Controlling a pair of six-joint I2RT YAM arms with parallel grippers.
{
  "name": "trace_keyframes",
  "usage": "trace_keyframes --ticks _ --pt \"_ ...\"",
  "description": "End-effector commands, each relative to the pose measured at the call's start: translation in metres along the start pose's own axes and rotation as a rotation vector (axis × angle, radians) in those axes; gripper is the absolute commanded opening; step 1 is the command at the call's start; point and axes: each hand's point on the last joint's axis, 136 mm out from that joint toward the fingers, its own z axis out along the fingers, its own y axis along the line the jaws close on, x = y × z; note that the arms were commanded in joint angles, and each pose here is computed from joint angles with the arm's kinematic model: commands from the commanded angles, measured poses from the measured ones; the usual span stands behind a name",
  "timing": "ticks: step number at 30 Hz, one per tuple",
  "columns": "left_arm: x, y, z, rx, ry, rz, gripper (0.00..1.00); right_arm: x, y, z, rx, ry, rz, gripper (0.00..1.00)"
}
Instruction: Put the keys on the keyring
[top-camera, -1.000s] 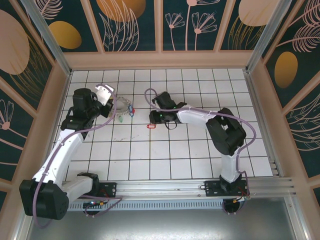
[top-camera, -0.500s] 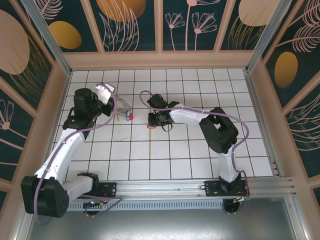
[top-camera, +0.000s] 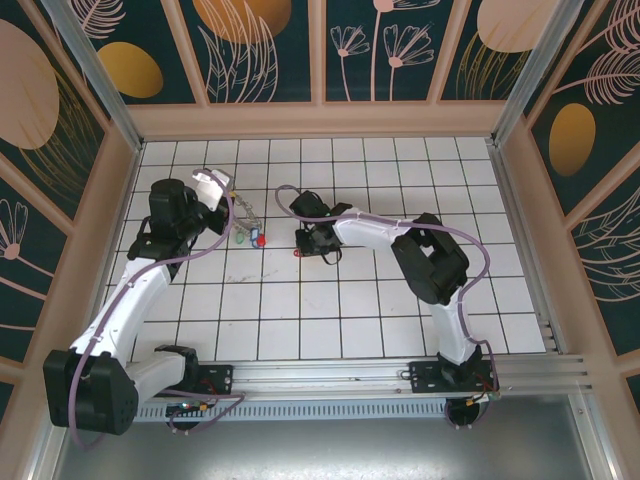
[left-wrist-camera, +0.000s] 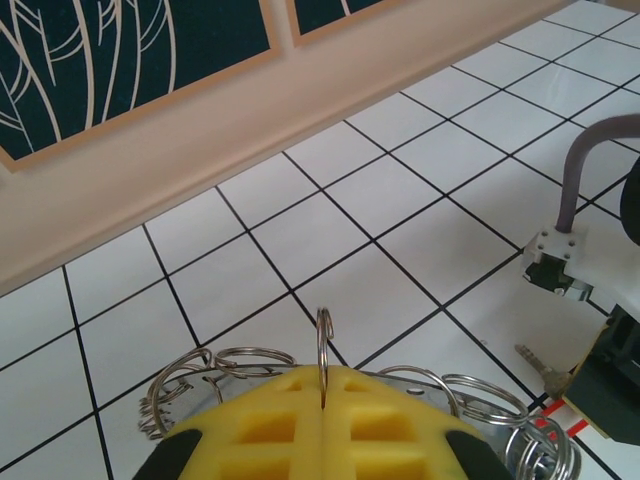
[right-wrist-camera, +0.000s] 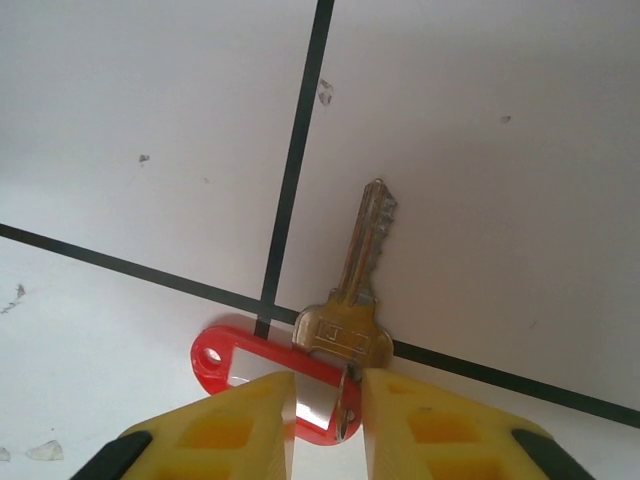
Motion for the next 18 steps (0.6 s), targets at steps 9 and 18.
trace_keyframes --ticks 9,18 --pt "-0.022 0.004 -0.002 -0.005 -0.075 0.013 0.00 0.006 -0.007 0.001 0.069 0.021 -0.031 0.25" --pt "-0.019 0.004 -0.003 -0.014 -0.073 0.025 0.00 0.011 -0.008 0.006 0.072 0.038 -0.030 0.19"
